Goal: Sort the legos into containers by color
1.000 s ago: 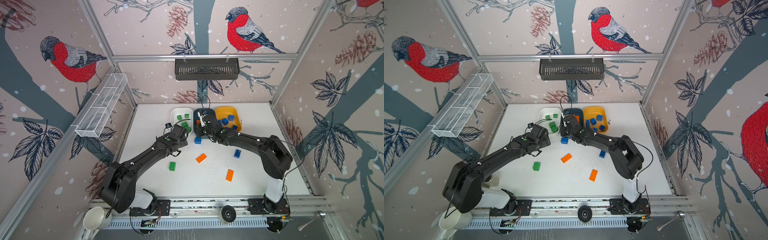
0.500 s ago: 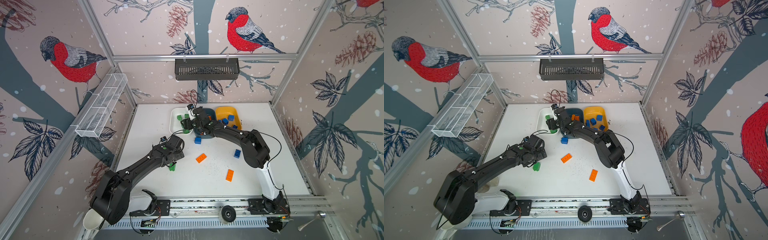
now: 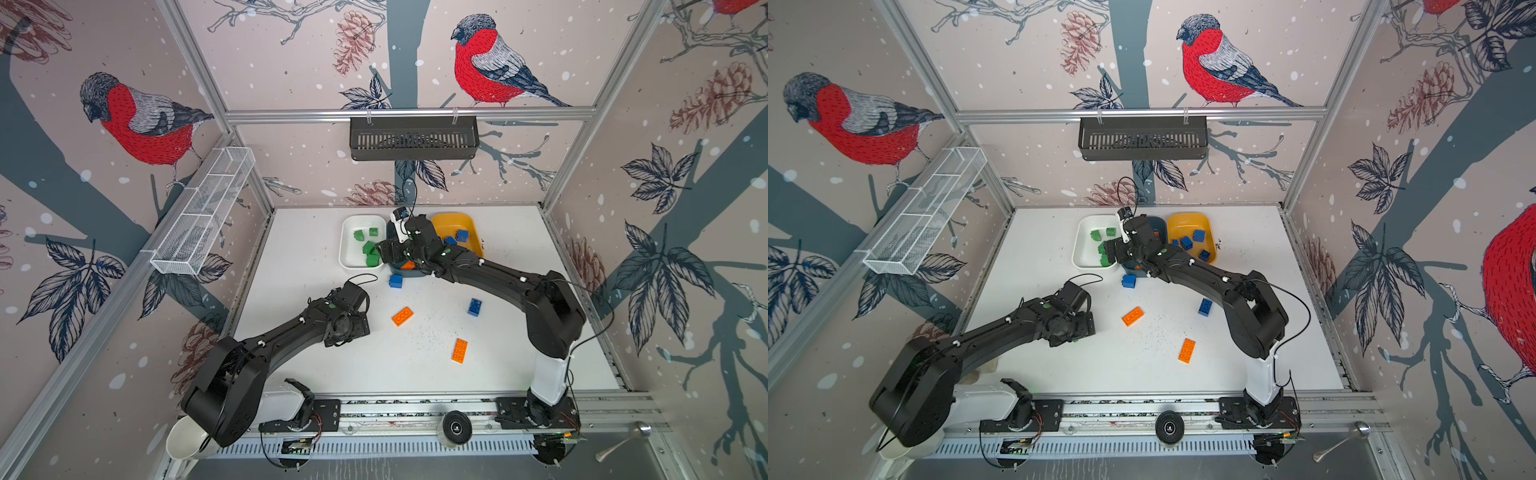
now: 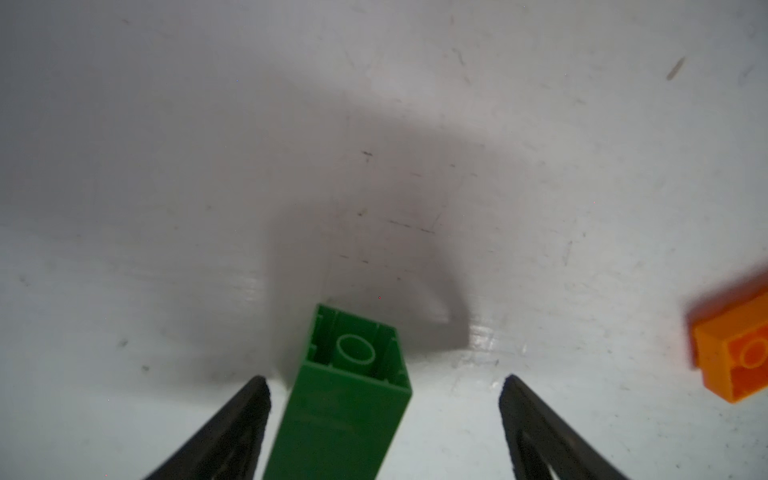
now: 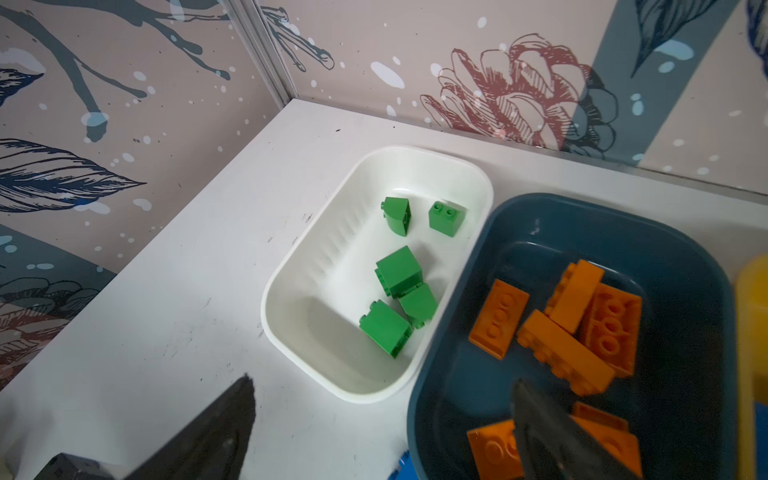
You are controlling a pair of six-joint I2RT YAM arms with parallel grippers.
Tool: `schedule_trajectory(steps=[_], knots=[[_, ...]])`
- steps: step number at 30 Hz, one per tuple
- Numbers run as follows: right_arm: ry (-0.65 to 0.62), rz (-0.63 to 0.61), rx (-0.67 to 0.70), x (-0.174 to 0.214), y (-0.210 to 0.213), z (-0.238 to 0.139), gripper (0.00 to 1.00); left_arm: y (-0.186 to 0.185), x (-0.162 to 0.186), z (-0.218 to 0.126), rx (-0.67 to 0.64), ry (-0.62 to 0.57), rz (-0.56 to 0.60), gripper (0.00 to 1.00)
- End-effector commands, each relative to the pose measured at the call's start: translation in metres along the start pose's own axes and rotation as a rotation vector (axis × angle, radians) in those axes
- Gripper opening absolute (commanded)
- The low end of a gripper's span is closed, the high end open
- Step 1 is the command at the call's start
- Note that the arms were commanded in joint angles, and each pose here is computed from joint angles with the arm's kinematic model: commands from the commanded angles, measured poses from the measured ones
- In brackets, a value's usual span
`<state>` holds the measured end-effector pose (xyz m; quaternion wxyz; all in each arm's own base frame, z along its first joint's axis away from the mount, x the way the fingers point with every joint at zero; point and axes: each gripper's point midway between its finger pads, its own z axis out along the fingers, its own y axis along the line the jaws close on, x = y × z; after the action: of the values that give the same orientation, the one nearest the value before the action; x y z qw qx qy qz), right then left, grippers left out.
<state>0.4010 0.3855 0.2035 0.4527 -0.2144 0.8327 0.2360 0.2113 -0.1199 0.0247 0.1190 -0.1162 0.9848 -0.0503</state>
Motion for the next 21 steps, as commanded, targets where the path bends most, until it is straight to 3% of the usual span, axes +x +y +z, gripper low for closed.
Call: schedule_trajectory(steps=[1,9,15,18,21], knots=[[-0.038,-0.016,0.107,-0.005,-0.021,-0.02,1.0,-0.005,0.004,0.003,-0.004,0.018,0.03,0.81],[-0.084,0.1,0.219,0.009,-0.056,-0.06,0.99,-0.015,0.005,0.012,-0.051,0.026,0.075,0.58],[-0.156,0.21,0.312,0.02,-0.09,-0.096,0.99,-0.015,-0.007,0.016,-0.076,-0.026,0.055,0.5],[-0.213,0.26,0.457,0.025,-0.117,-0.121,1.0,-0.017,-0.015,0.013,-0.076,-0.062,0.044,0.46],[-0.27,0.296,0.517,0.024,-0.131,-0.143,0.99,-0.02,-0.021,0.011,-0.065,-0.088,0.038,0.42]])
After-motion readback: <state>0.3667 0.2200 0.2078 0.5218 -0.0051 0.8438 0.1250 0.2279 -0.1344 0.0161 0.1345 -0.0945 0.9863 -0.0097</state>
